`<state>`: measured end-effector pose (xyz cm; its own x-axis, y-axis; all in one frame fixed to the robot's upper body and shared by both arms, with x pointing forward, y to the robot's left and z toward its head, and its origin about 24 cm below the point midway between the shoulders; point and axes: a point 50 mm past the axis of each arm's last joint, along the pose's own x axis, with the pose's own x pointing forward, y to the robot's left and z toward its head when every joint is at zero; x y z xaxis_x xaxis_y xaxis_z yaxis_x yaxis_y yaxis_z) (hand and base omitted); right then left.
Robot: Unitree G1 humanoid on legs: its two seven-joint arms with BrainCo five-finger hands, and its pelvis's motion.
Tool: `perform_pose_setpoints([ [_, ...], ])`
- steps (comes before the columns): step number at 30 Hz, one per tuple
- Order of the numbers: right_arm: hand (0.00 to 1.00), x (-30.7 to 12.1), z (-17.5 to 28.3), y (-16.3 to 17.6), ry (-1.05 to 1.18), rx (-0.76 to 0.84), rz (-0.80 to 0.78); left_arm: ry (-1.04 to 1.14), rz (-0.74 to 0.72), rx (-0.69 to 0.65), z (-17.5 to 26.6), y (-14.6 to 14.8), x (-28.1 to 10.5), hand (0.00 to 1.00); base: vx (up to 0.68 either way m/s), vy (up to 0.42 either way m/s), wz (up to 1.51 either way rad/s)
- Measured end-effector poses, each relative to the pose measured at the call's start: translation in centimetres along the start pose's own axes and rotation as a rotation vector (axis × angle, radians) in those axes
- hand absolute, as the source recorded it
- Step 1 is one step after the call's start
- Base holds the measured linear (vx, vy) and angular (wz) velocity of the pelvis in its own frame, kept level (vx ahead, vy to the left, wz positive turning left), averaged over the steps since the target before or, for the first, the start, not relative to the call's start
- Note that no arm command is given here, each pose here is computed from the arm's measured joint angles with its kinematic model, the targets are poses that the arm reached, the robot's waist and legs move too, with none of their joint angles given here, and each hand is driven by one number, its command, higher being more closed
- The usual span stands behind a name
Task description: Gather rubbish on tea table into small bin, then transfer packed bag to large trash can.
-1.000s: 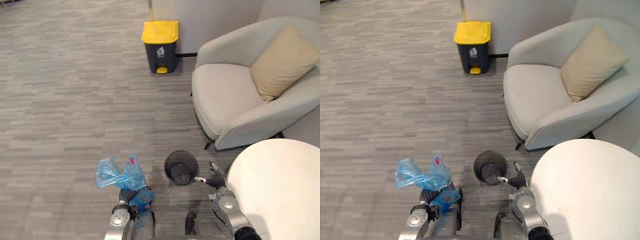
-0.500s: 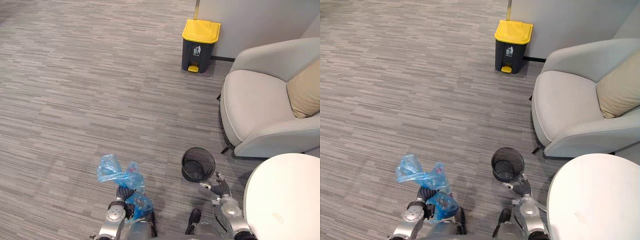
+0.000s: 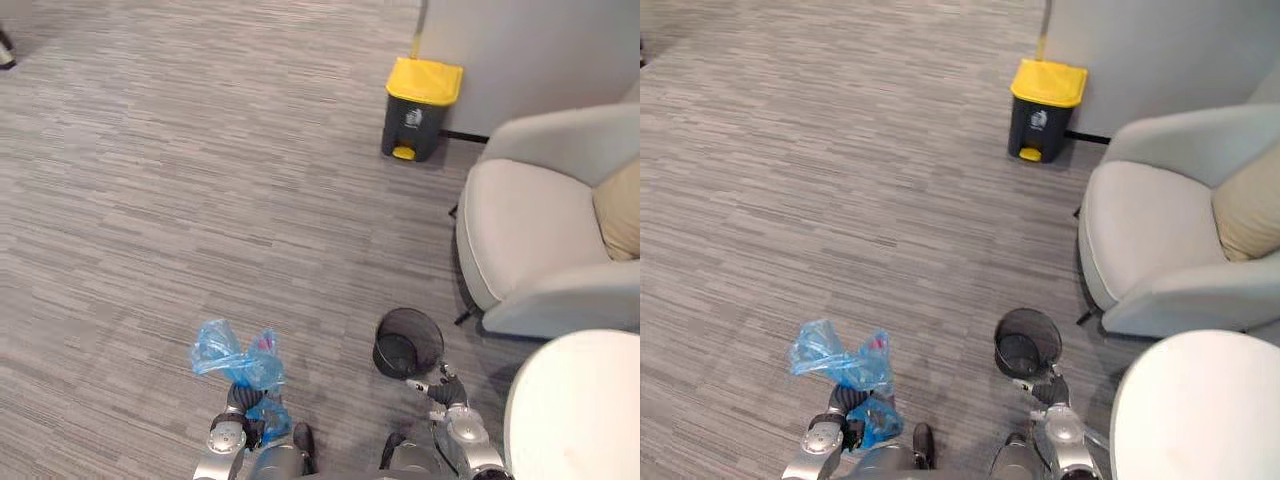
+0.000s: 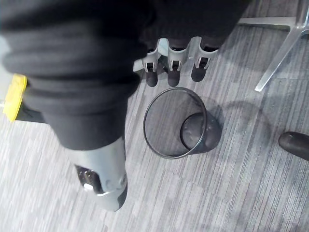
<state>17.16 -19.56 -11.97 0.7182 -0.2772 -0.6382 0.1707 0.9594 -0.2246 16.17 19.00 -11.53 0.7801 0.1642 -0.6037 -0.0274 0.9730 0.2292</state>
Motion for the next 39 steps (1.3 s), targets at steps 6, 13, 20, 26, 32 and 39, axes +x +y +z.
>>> perform_pose_setpoints([
  [6,0.00,-0.4,-0.8,0.1,0.022,0.030,-0.002,-0.001,0.039,-0.003,0.0,1.1,0.1,1.00,0.25,-0.132,0.72],
  [13,0.00,-1.3,-1.6,-0.8,0.023,0.076,-0.037,-0.045,0.039,-0.073,1.3,-0.1,0.2,1.00,0.43,-0.236,0.44],
  [20,0.00,-1.1,0.7,-0.2,-0.082,0.111,-0.012,-0.121,0.020,-0.103,3.2,-1.2,0.2,1.00,0.34,-0.003,-0.40],
  [26,0.00,-1.2,-0.5,0.4,-0.013,0.122,-0.005,-0.074,0.009,-0.105,2.0,-1.6,0.0,1.00,0.27,0.313,-0.82],
  [32,0.00,-1.1,-0.1,1.1,-0.020,0.109,0.018,-0.056,0.009,-0.071,1.4,-1.1,-0.2,1.00,0.26,0.277,-0.90],
  [39,0.00,-0.8,-0.6,1.5,0.018,0.059,0.045,-0.048,0.027,-0.008,1.3,0.6,0.1,1.00,0.30,-0.014,-0.26],
])
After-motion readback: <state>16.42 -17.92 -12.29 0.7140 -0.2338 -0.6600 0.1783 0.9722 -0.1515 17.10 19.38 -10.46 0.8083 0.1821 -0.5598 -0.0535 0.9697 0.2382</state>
